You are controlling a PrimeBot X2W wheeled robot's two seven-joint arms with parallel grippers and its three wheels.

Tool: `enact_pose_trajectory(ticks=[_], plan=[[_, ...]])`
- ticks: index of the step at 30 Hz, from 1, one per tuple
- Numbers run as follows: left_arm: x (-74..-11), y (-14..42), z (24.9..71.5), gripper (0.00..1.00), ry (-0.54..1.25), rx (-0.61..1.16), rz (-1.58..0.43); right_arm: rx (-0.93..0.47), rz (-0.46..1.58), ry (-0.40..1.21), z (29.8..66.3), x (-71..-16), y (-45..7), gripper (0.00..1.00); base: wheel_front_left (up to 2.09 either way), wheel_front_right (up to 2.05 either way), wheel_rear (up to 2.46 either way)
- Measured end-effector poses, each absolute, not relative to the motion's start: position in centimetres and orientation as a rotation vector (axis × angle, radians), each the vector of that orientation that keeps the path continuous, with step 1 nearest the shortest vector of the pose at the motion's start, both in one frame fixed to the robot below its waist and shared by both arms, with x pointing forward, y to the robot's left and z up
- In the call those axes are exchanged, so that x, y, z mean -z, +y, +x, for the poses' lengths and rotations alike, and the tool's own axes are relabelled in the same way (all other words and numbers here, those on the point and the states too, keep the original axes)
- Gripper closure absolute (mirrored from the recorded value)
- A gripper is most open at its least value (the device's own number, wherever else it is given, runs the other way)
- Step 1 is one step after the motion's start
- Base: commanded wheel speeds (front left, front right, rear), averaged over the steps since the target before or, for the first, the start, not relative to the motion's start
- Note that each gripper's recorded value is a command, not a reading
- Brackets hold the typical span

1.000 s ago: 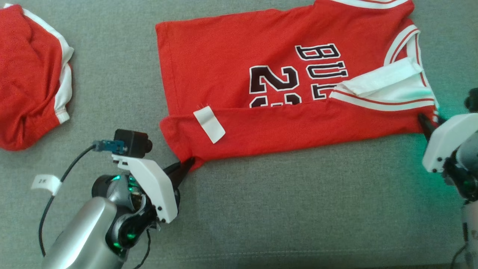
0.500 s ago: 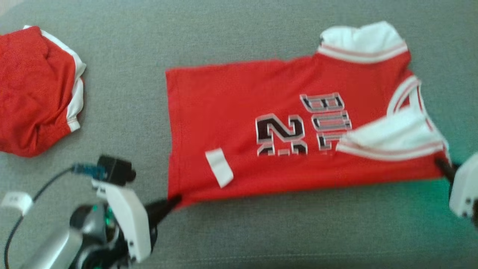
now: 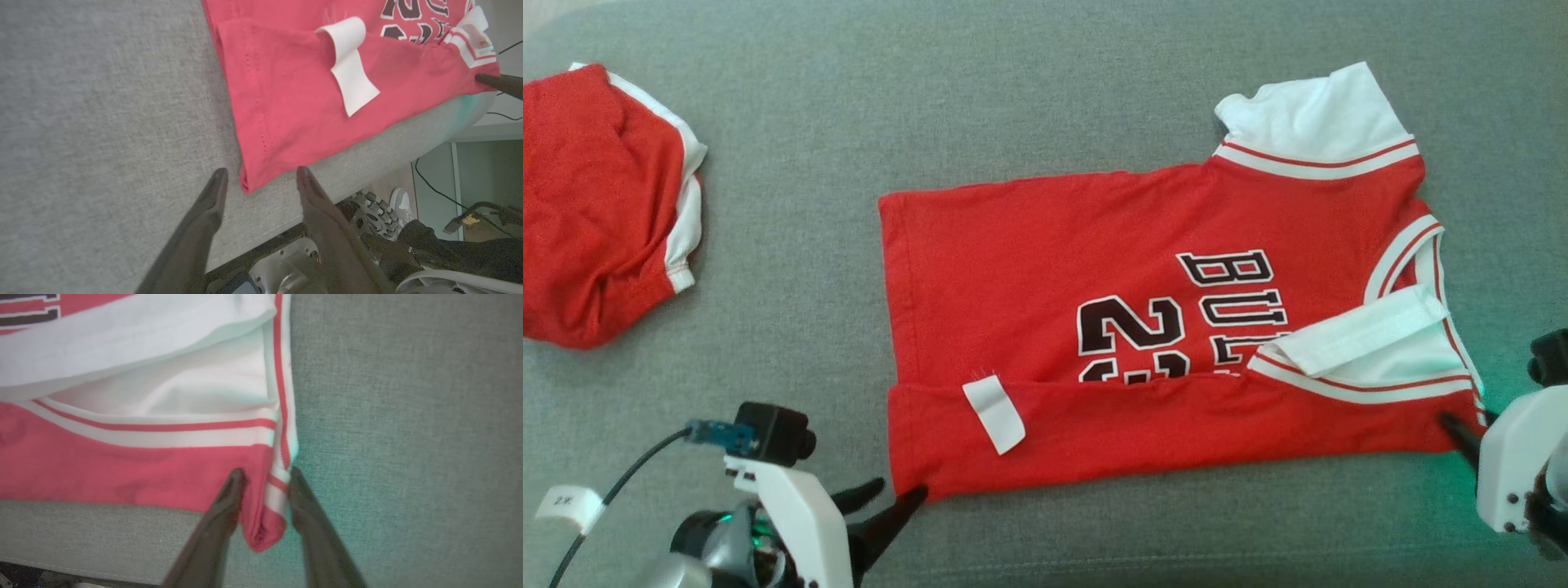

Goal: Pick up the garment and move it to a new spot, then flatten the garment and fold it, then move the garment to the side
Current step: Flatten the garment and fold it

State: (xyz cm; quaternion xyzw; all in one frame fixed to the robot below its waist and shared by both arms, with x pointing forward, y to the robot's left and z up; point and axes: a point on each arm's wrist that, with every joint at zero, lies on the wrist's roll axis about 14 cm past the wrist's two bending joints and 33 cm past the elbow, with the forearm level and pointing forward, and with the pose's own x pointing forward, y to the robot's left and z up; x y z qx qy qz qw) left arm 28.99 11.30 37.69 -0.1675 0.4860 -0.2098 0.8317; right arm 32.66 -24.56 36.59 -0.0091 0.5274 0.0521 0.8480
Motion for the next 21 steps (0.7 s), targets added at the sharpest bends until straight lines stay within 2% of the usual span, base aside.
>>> enact_pose_trajectory(ticks=[6, 9, 15, 18, 21], plan=[[-38.3, 11.9, 29.9, 0.0, 0.964, 0.42, -0.316, -0.115, -0.072, 1.075, 33.2, -37.9, -25.6, 0.0, 0.0, 0.0, 0.0], [-39.4, 12.7, 31.5, 0.0, 0.904, 0.401, -0.288, -0.112, -0.074, 1.005, 35.3, -39.8, -26.1, 0.0, 0.0, 0.0, 0.0], [-41.6, 13.9, 37.9, 0.0, 0.773, 0.361, -0.249, -0.112, -0.066, 0.744, 45.8, -46.6, -25.4, 0.0, 0.0, 0.0, 0.0], [-42.8, 13.9, 42.9, 0.0, 0.692, 0.339, -0.242, -0.117, -0.068, 0.709, 50.4, -47.5, -24.2, 0.0, 0.0, 0.0, 0.0], [-42.5, 12.9, 46.1, 0.0, 0.683, 0.35, -0.231, -0.108, -0.073, 0.727, 53.9, -46.4, -23.1, 0.0, 0.0, 0.0, 0.0]])
